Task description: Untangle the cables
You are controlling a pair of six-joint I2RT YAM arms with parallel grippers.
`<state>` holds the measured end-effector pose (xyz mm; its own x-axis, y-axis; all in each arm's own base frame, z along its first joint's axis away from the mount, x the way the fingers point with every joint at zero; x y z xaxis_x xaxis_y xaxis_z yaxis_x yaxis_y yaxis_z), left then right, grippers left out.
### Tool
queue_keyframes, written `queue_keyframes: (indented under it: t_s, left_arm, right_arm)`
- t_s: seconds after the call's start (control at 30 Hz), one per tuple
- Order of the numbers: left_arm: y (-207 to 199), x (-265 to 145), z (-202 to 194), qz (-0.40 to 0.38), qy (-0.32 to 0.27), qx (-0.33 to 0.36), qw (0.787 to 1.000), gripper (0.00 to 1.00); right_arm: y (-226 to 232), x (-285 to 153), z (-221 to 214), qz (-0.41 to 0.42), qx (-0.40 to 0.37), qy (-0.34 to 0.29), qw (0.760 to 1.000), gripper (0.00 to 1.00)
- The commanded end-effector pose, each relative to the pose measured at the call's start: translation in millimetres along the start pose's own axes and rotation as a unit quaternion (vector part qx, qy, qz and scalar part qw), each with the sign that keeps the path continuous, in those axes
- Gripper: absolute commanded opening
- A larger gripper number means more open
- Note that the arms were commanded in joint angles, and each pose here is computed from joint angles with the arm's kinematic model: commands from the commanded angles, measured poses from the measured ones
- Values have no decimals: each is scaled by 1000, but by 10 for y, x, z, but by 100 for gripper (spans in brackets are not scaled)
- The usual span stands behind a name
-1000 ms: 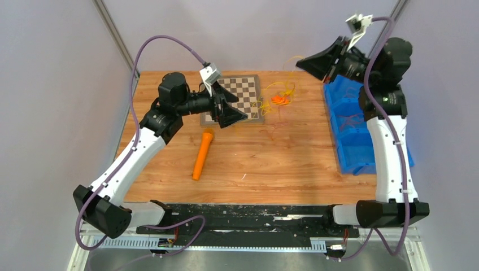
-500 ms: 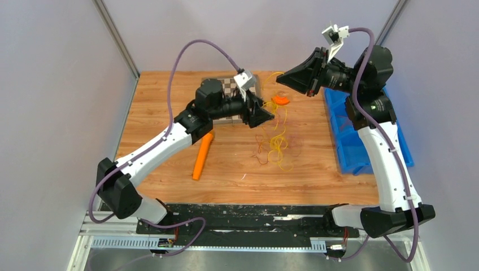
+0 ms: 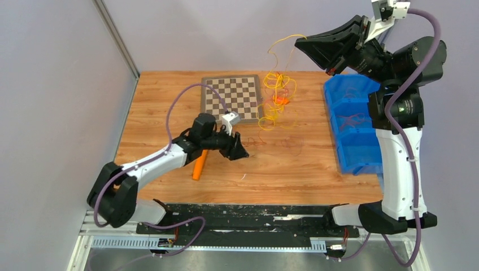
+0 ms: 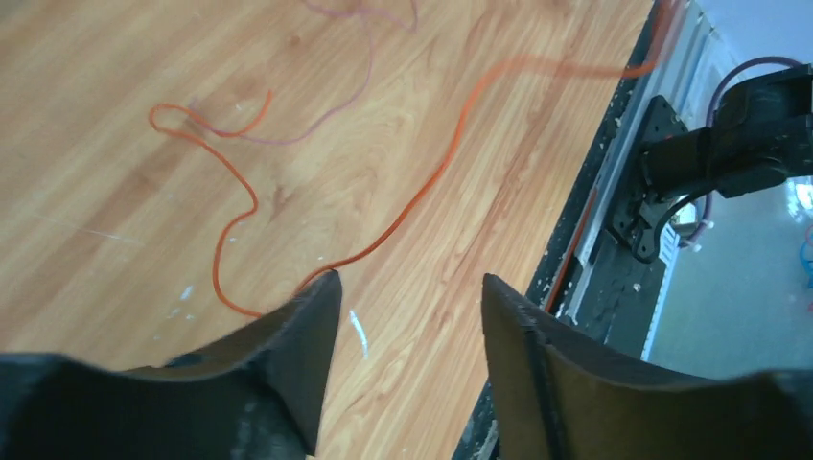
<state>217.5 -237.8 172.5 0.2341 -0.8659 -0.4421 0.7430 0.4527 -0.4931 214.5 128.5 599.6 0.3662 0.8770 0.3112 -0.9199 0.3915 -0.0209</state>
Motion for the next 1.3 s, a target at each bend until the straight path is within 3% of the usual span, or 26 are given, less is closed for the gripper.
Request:
queue_keyframes:
  t_s: [0.0, 0.07, 0.2, 0.4, 0.53, 0.6, 0.67, 0.73, 0.8, 0.87, 0.93, 1.27]
  left_arm:
    - [-382, -512, 518, -37, -118, 106, 987, 88]
    - [-609, -808, 710, -36, -177, 161, 970, 98]
    - [-798, -964, 1093, -40, -217, 203, 954, 100]
    - [-870, -741, 1673, -81, -240, 209, 945, 100]
    - [-913, -476, 1790, -113, -224, 222, 942, 100]
    - [-852, -354, 1773, -109, -223, 210, 946, 94]
    - [-791, -273, 1713, -108, -215, 195, 951, 82]
    - [-738, -230, 1613, -106, -212, 178, 955, 63]
    - [-695, -216, 1459, -107, -202, 170, 958, 31]
    - [-647, -214, 1272, -106, -187, 165, 963, 11]
    - [-568, -209, 1021, -99, -165, 154, 969, 1]
    - [-30, -275, -273, -23, -49, 12, 998, 0]
  right_arm:
    - [-178, 49, -329, 0, 61, 29, 998, 0]
    - [-184, 54, -516, 21, 81, 49, 995, 0]
    - [-97, 36, -816, 73, 108, 84, 988, 0]
    - [52, -29, -899, 113, 124, 102, 981, 0]
    - [129, 11, -914, 132, 131, 103, 977, 0]
    - [150, 60, -923, 139, 136, 103, 975, 0]
    - [152, 95, -922, 140, 141, 101, 975, 0]
    - [123, 127, -893, 136, 142, 97, 976, 0]
    - [117, 163, -792, 134, 131, 86, 979, 0]
    - [77, 194, -671, 117, 116, 70, 984, 0]
    - [6, 215, -532, 96, 102, 53, 989, 0]
    - [-380, 3, 309, -49, -13, -49, 998, 0]
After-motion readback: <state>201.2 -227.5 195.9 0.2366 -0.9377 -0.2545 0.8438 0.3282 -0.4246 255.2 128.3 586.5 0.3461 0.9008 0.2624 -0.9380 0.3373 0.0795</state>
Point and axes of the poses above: each gripper's point midway between its finger pads, its own x axis out along the fingers, its own y axis along the line the jaws close on, z = x × y, the point moved 8 cm from there along -x, back along the fingers, and after that the axes turned 1 degree about -x, right-handed, at the moved point
